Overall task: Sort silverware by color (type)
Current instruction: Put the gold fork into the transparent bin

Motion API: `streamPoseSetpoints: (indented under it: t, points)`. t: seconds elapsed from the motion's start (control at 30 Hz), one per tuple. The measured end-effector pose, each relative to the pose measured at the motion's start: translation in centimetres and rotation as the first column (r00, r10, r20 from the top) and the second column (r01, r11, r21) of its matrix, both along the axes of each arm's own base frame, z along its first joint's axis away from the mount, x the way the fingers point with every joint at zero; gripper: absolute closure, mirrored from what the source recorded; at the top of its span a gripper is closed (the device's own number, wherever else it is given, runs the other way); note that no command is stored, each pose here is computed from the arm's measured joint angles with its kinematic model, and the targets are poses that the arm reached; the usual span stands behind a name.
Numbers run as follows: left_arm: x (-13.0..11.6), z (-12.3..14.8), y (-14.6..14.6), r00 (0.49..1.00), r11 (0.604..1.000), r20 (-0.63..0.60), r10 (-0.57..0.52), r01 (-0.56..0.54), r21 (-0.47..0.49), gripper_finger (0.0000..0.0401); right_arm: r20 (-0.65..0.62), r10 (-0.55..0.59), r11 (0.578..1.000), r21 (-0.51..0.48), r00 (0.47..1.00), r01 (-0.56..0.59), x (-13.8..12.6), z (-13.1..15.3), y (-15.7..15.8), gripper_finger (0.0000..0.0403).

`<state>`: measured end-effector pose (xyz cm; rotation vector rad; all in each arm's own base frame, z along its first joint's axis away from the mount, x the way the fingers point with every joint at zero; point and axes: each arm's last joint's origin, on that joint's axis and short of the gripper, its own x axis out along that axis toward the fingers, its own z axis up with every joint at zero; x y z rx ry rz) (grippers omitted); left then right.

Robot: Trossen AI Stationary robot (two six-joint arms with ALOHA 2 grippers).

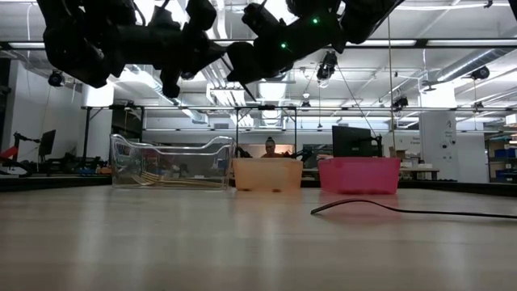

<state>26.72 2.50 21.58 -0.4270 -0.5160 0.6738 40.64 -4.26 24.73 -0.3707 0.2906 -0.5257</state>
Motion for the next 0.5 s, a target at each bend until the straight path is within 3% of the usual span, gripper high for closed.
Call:
streamPoseSetpoints:
  t: [0.5]
  points:
    - [-0.1,0.2,0.0,0.999,0.999,-0.037,0.018,-0.016,0.043,0.0356,-0.083,-0.012,0.994,0.104,0.996,0.020,0.5,1.5,0.0,0.0389]
